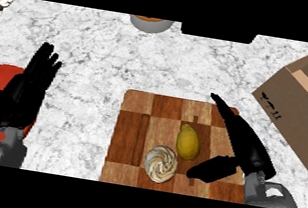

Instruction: Pick the lemon from the cutting board and place it in the cardboard box

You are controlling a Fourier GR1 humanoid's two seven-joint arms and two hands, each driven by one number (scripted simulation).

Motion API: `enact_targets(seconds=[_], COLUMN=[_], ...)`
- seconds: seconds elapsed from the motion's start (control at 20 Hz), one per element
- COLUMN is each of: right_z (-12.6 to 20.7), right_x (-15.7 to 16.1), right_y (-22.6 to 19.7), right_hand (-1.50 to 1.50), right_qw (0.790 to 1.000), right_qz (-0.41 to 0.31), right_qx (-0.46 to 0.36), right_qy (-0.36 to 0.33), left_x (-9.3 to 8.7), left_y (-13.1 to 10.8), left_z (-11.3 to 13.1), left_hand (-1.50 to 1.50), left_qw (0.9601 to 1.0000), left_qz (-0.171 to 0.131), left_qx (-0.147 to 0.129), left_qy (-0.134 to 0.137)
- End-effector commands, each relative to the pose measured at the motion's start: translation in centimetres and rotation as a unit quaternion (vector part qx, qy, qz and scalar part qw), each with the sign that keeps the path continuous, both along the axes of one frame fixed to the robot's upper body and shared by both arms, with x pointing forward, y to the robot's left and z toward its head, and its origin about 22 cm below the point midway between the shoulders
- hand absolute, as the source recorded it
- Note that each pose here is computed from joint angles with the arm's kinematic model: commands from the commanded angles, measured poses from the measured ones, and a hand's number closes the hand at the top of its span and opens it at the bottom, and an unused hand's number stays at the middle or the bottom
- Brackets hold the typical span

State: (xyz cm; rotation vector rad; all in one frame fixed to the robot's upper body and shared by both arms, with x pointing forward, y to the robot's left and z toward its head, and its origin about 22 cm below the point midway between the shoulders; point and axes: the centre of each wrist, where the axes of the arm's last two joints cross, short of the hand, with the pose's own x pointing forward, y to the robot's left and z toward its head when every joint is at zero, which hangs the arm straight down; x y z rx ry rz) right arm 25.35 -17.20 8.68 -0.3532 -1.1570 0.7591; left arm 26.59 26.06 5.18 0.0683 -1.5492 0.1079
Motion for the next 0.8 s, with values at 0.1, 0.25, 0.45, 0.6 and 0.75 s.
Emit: enact_targets(seconds=[0.1, 0.25, 0.45, 0.6, 0.75], right_z=[0.5, -1.2, -3.1, -3.4, -3.4], right_x=[0.4, 0.1, 1.3, 0.3, 2.5], right_y=[0.9, 0.9, 2.8, 1.6, 0.9], right_hand=[-1.5, -1.5, -1.5, -1.5, -1.5], right_qw=[1.0, 0.999, 0.999, 1.0, 0.999], right_qz=[-0.014, -0.004, -0.001, 0.004, 0.013], right_qx=[-0.028, -0.032, -0.03, -0.018, -0.019], right_qy=[-0.005, 0.008, 0.011, 0.013, 0.023], left_x=[-1.0, -1.4, -0.8, 0.6, -1.1], left_y=[-0.1, 0.2, 0.5, 0.4, 0.0], left_z=[-0.2, 0.3, 2.1, 0.5, -0.4], left_hand=[0.0, 0.0, 0.0, 0.0, 0.0], left_qw=[1.0, 0.9999, 1.0, 1.0, 0.9999], left_qz=[-0.005, -0.004, -0.006, -0.002, -0.01], left_qx=[0.002, 0.008, 0.0, 0.004, -0.009], left_qy=[0.002, 0.008, 0.002, 0.003, -0.003])
